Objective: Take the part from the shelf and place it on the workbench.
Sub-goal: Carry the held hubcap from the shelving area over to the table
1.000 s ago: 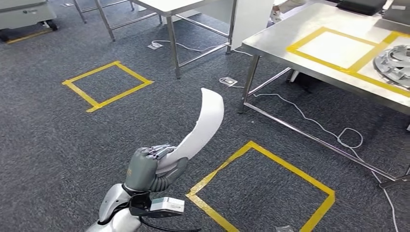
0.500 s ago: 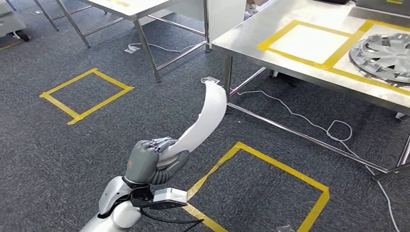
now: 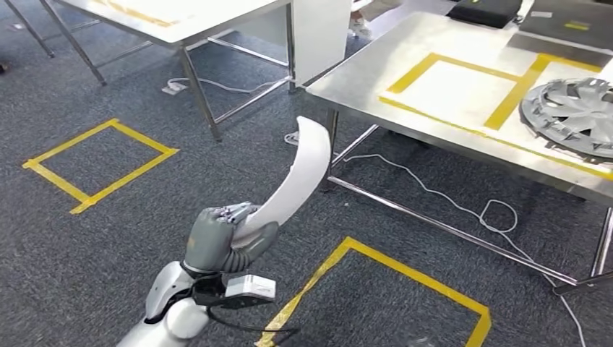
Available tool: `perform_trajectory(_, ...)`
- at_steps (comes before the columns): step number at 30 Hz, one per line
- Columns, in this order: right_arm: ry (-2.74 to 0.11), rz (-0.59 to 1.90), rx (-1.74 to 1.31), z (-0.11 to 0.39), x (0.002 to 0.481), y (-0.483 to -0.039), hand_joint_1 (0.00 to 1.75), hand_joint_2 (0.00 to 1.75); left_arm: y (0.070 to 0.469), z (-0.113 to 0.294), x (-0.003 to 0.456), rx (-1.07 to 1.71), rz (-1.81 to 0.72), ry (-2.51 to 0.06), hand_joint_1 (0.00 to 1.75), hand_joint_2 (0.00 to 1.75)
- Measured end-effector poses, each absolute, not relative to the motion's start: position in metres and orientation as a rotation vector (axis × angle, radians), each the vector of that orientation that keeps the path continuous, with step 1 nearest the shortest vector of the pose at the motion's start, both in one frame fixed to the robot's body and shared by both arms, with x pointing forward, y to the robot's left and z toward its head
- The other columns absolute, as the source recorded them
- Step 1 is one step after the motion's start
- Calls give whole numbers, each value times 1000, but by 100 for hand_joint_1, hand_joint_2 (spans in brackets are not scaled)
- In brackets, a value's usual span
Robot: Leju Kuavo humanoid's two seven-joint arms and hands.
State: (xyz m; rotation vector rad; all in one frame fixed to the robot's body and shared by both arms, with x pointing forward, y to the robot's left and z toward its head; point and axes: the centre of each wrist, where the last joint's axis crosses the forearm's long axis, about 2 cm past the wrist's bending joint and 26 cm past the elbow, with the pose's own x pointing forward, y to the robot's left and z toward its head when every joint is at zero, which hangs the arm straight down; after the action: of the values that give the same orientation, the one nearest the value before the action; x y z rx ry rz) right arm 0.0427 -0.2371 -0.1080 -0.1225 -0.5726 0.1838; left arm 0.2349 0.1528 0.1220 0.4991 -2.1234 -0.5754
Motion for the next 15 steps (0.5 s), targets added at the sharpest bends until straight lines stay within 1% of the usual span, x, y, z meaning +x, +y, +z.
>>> perform_trajectory(10, -553, 191, -110, -109, 33, -235, 0, 0, 153, 123, 238, 499, -577, -2119, 175, 175)
perform_trajectory(15, -570, 193, -119, -108, 41, -237, 0, 0, 152, 126, 242, 505, -576, -2130, 175, 175)
